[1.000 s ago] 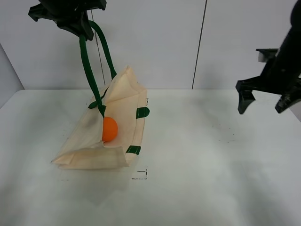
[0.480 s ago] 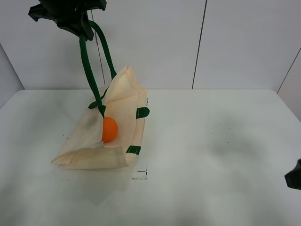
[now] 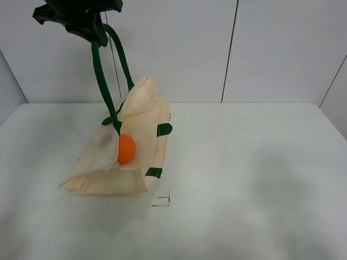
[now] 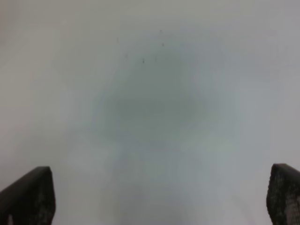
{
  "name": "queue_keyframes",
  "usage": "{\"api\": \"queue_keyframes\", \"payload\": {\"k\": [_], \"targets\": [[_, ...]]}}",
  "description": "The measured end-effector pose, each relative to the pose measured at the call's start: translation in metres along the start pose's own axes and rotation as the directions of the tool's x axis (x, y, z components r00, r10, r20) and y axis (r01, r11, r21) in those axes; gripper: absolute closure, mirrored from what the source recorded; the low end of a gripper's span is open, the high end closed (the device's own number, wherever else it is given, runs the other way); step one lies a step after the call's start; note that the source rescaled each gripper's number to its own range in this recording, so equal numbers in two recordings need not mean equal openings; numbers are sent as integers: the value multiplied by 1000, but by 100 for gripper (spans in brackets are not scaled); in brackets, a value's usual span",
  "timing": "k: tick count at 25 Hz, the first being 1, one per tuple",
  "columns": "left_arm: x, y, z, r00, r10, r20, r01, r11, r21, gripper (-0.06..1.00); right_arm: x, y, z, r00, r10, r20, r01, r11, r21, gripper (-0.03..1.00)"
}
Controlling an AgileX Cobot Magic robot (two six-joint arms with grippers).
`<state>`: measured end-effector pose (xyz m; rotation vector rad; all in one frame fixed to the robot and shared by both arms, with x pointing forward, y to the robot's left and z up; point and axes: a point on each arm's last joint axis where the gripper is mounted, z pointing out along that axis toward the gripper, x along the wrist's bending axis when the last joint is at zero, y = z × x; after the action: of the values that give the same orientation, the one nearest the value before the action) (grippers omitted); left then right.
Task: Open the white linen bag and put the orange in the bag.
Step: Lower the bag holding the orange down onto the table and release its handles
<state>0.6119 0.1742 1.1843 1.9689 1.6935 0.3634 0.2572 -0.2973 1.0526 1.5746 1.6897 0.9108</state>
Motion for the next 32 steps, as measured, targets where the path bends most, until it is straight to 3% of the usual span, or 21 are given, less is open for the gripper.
{"api": "queue_keyframes", "payload": {"k": [7,15,21,25,32], "targets": [[0,0,0,1000,0,0,0,1000,0,94,-1,-1,-1,997,45,68,-44,999,-12,-3],[0,0,0,1000,0,0,0,1000,0,94,0,-10,-18,998,30,46,-24,991,-134,-3],[0,-1,10,1000,-1,-3,1,1000,24,94,1,-11,-19,999,31,32,-27,990,-141,-3],[1,-6,41,1000,-10,2,10,996,84,94,1,-11,-19,999,32,30,-27,990,-141,-3],[-5,-23,143,995,-51,92,25,963,267,94,1,-11,-19,999,32,30,-28,990,-141,-3]]}}
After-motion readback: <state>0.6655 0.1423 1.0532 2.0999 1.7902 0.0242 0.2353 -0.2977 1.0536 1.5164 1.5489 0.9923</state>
